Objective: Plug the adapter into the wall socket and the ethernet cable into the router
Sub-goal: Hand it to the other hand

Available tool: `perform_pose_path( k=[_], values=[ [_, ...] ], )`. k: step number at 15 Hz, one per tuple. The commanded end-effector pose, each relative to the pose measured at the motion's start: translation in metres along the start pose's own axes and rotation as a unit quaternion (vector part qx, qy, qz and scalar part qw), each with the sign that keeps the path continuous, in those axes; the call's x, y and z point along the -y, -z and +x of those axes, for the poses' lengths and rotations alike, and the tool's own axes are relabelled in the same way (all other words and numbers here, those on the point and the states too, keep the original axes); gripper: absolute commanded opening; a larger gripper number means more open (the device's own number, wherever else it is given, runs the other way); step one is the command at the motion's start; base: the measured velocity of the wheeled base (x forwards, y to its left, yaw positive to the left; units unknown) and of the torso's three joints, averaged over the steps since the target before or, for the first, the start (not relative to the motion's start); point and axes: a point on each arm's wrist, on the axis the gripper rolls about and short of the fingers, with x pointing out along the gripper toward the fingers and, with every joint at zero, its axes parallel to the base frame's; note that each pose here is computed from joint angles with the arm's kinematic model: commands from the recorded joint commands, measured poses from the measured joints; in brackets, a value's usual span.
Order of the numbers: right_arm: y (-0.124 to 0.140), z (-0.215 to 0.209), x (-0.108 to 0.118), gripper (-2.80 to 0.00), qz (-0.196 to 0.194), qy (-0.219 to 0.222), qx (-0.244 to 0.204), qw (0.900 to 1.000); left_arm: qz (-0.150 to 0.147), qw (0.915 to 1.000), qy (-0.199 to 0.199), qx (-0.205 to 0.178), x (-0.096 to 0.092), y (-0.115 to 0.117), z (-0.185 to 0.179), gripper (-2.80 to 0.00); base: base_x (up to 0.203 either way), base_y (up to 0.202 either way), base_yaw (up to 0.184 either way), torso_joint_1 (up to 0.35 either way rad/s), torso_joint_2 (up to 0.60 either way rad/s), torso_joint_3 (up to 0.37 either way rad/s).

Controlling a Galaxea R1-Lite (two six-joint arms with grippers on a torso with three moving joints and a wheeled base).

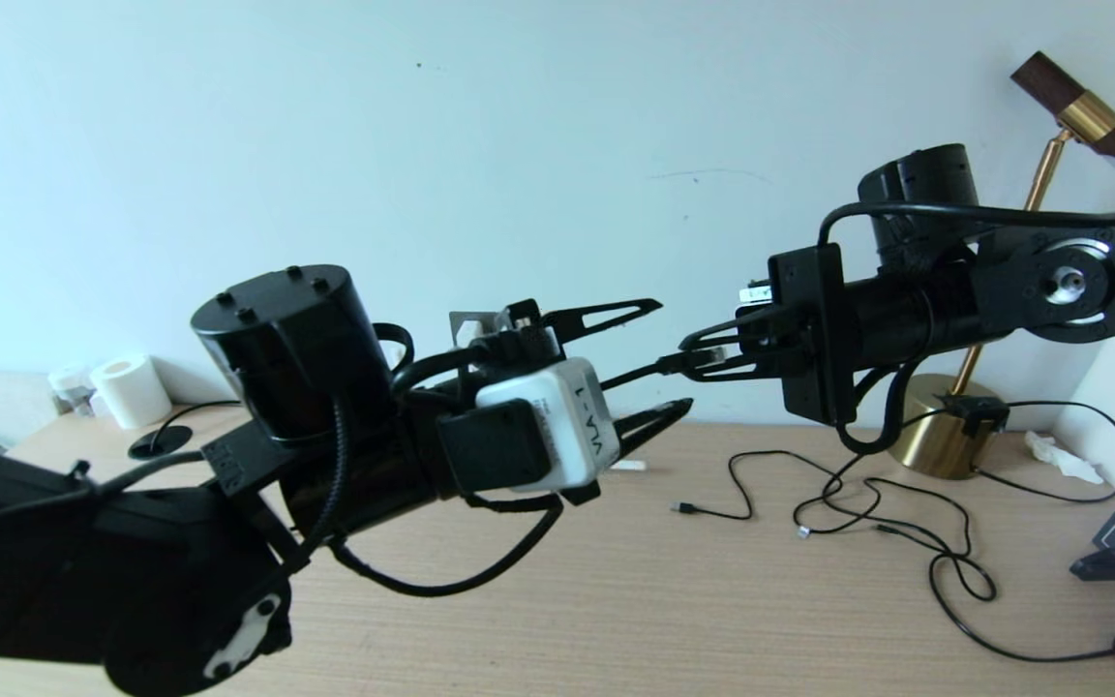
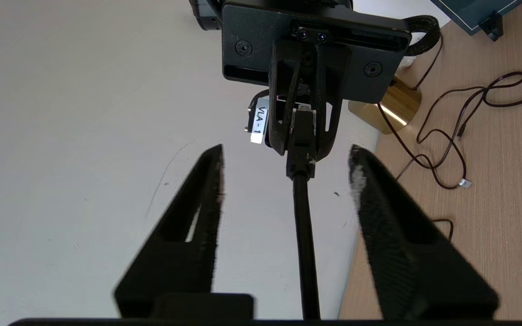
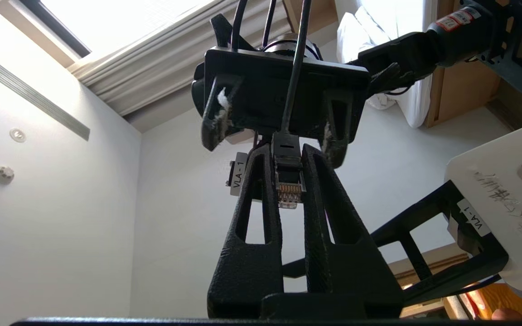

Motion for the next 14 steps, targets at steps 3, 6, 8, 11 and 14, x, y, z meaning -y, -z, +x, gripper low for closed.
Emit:
perform_pose_path(
  k=[3,6,8,11,14],
  values=[
    [0.0005,0.0007,0.0001,-2.8,0.005,0.0,-0.005,1.0,0.002,1.0,0.002,0.001,0.0018,-0.0008,-0.0024,-2.8,0.0,0.0,0.0,0.0,0.0,0.0],
    [0.001,0.0028,0.0,-2.8,0.004,0.001,-0.008,1.0,0.002,1.0,0.003,0.0,0.0022,-0.0009,-0.003,-2.8,0.0,0.0,0.0,0.0,0.0,0.0],
    [0.001,0.0028,0.0,-2.8,0.003,0.001,-0.008,1.0,0.002,1.0,0.003,0.0,0.0021,-0.0008,-0.003,-2.8,0.0,0.0,0.0,0.0,0.0,0.0],
    [0.001,0.0028,0.0,-2.8,0.003,0.001,-0.008,1.0,0.002,1.0,0.002,0.001,0.0018,-0.0012,-0.0032,-2.8,0.0,0.0,0.0,0.0,0.0,0.0],
    [0.0011,0.0028,0.0001,0.0,0.001,0.001,-0.008,1.0,0.002,1.0,0.001,0.002,0.0009,-0.0022,-0.0041,-2.8,0.0,0.0,0.0,0.0,0.0,0.0]
  ],
)
